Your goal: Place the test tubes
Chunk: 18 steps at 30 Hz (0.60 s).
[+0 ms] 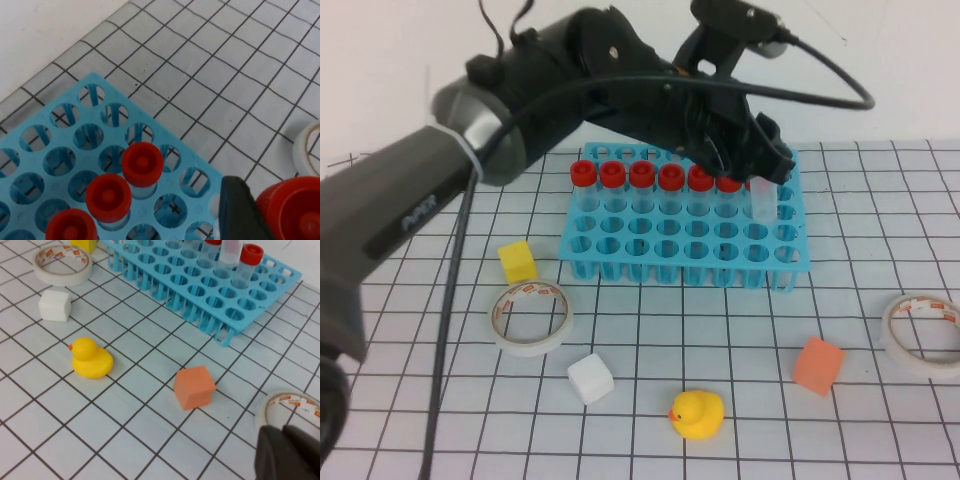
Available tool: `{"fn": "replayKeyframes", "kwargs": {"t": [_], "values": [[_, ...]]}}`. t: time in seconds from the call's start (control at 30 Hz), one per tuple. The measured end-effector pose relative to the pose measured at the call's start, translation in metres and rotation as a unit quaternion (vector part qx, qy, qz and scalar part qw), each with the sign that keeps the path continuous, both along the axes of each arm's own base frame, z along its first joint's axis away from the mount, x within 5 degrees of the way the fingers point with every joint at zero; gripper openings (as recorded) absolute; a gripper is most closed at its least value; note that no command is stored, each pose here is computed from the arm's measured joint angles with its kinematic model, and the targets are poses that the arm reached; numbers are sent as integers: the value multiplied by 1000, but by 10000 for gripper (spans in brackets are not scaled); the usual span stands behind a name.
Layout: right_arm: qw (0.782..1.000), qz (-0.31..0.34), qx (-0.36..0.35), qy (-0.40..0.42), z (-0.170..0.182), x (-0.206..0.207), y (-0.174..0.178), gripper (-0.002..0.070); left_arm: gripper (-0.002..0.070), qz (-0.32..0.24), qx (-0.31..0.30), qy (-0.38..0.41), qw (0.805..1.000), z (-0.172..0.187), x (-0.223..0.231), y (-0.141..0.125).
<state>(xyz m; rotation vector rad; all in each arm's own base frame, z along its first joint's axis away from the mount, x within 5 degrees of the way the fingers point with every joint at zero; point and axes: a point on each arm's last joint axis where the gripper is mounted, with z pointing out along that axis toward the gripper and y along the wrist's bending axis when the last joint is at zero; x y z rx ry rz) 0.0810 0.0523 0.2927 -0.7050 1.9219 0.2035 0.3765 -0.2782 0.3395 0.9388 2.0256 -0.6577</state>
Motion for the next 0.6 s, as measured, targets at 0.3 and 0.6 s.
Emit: {"fn": "replayKeyframes", "kwargs": {"t": [0.3, 0.6], "values": [[1000, 0, 0, 0, 0, 0, 0, -1, 246, -5, -10, 3, 1000, -15, 19, -19], [1000, 0, 0, 0, 0, 0, 0, -1, 246, -16, 16, -25, 999, -29, 37, -44]]}}
